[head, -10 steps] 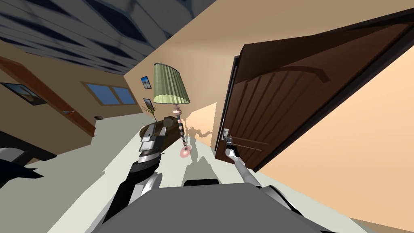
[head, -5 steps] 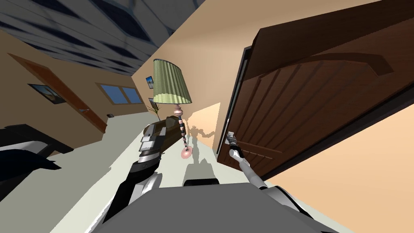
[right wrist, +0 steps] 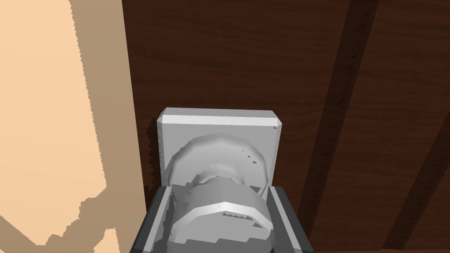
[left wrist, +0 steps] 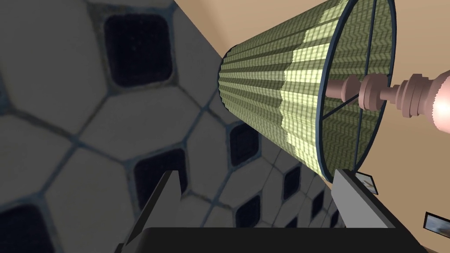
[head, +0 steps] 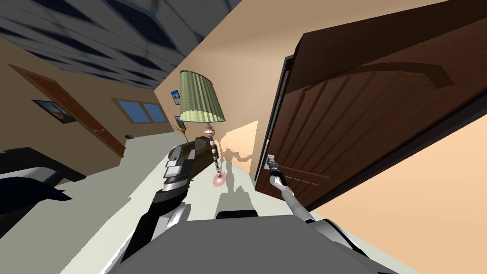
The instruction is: Pull the door open
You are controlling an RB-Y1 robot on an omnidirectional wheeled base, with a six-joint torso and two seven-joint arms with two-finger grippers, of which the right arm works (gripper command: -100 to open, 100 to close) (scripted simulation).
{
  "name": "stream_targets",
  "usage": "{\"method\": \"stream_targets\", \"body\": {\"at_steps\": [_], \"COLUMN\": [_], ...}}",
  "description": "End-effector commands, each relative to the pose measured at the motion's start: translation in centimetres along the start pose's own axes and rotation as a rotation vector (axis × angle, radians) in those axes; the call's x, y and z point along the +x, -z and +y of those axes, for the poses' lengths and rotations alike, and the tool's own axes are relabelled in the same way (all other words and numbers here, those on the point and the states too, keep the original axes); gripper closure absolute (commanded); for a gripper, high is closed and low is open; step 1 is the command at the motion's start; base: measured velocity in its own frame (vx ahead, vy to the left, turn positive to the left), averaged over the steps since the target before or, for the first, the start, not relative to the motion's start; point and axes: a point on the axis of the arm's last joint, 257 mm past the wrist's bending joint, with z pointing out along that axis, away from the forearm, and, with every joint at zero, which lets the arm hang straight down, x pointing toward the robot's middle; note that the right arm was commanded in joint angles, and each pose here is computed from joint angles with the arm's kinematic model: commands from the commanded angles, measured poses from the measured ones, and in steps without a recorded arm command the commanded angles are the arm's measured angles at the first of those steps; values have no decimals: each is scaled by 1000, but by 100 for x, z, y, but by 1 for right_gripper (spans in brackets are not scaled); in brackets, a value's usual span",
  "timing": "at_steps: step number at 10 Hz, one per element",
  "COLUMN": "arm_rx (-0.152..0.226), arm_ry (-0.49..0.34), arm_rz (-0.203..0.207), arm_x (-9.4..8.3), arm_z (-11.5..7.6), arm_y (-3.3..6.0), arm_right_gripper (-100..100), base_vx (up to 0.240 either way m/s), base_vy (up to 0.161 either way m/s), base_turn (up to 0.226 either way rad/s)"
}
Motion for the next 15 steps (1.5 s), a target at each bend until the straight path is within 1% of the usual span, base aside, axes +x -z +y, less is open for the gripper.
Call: {"method": "stream_targets", "body": {"at_steps": [1, 5, 8, 10, 11, 12, 15], "arm_rx": [2, 49, 94, 113, 105, 125, 155], "arm_ry": [-3, -12, -24, -29, -24, -26, -27], "arm_rz": [2, 4, 2, 0, -1, -6, -2], "arm_x": [6, 23, 28, 26, 21, -3, 15], "arm_z": [-19, -72, -143, -174, -148, -191, -247], "arm_y": [-1, 30, 69, 89, 86, 119, 155], "arm_right_gripper": [100, 100, 100, 100, 100, 100, 100], "base_vx": [0, -204, -235, -243, -106, -146, -211], "base_vy": [0, -69, -71, -69, -33, -35, -66], "base_turn": [0, 129, 172, 99, 38, 92, 109]}}
